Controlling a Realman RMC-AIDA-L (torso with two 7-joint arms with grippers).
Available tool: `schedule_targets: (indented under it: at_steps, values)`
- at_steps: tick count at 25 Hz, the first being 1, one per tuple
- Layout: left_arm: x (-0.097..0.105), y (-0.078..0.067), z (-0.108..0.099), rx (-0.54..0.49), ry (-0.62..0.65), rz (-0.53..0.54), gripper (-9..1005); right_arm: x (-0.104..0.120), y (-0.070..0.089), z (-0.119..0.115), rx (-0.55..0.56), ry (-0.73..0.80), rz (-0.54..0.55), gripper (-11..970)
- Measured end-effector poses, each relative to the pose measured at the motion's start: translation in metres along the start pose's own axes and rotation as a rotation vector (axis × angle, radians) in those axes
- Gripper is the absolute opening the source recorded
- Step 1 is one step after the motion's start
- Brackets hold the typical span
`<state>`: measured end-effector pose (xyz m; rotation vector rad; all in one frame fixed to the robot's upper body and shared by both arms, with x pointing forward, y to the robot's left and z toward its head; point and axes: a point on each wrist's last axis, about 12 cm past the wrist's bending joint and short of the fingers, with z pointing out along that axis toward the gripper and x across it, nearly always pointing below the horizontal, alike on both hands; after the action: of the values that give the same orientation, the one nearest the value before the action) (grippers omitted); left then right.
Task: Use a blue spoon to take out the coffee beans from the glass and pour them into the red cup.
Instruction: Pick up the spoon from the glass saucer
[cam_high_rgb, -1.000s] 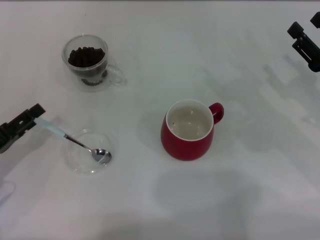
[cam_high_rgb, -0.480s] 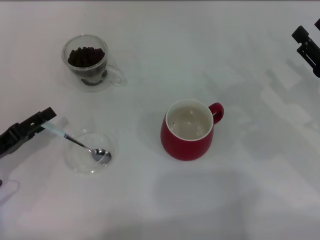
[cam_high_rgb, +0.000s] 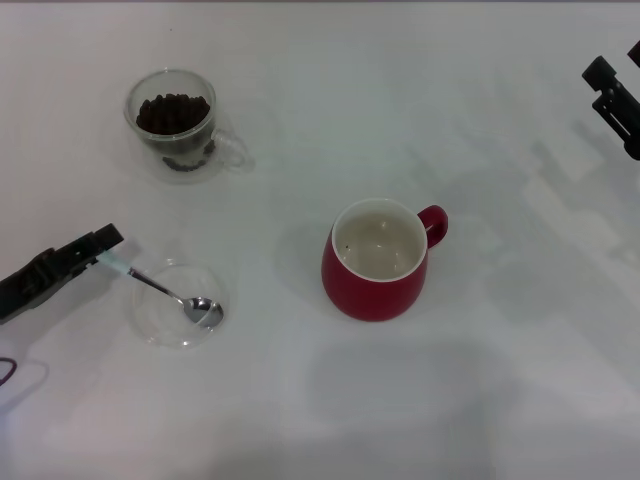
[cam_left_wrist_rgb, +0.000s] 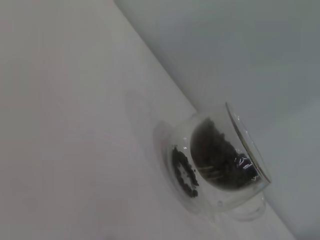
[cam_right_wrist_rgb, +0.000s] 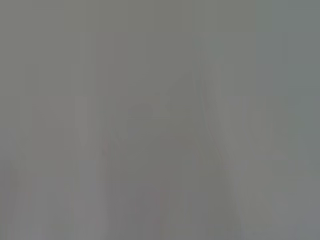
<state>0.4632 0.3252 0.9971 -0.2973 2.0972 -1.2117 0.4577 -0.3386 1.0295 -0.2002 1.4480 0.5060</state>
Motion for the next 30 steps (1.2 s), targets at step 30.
schedule_targets:
  at_steps: [30]
  values:
    - [-0.0021,-0.0004,0.0063,-0.013,0.010,-0.024,256,0.0025,0.0002,-0.0026,0.026,0.003,0.000,708]
